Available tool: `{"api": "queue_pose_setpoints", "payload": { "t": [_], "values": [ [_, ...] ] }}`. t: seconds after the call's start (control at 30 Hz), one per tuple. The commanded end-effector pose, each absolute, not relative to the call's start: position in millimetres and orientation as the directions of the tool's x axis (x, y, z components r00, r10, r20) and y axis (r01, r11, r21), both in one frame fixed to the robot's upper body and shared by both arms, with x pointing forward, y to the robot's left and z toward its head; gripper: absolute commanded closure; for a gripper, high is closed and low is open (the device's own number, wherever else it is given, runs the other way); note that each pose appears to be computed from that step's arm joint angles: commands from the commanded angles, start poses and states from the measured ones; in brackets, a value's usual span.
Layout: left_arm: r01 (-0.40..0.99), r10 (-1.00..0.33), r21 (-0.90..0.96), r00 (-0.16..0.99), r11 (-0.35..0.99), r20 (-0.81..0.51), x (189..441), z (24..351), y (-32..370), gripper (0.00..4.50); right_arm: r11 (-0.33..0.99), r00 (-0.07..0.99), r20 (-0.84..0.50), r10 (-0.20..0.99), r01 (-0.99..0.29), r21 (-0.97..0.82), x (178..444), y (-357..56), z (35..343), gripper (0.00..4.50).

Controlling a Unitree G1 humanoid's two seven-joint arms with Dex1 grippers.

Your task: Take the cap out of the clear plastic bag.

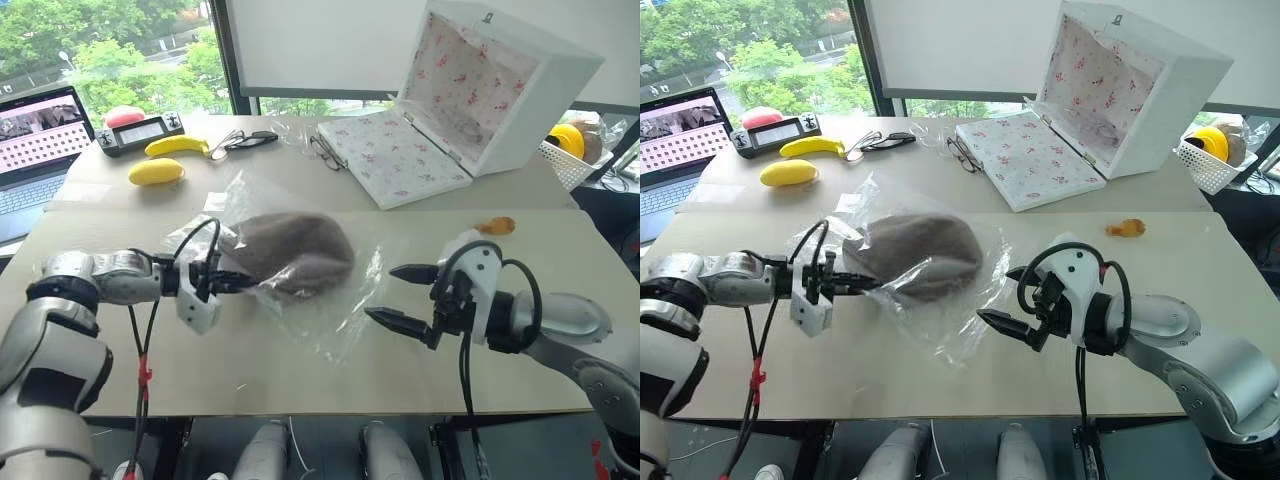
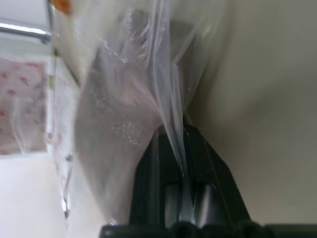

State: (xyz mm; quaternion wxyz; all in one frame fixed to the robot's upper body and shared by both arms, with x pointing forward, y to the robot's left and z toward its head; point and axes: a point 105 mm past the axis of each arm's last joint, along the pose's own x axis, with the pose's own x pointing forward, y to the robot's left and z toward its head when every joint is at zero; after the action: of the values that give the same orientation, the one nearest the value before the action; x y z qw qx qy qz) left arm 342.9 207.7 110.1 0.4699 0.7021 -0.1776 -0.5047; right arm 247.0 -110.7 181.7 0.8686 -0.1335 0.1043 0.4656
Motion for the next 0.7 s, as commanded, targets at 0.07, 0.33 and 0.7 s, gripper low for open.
{"api": "queue_pose_setpoints", "payload": {
  "t": [0.07,0.33,0.7],
  "values": [
    [0.071,-0.593,0.780,0.609,-0.621,-0.527,370,116,246,4.46,0.522,0.550,-0.270,0.791,-0.835,-0.173,243,-108,189,0.00],
    [0.095,-0.442,0.765,0.768,-0.637,-0.463,393,117,267,3.27,0.520,0.548,-0.267,0.793,-0.837,-0.171,241,-106,189,0.00],
    [0.129,-0.525,0.878,0.758,-0.462,-0.388,383,116,258,0.01,0.511,0.538,-0.272,0.798,-0.843,-0.167,243,-106,189,0.00]
  ]
}}
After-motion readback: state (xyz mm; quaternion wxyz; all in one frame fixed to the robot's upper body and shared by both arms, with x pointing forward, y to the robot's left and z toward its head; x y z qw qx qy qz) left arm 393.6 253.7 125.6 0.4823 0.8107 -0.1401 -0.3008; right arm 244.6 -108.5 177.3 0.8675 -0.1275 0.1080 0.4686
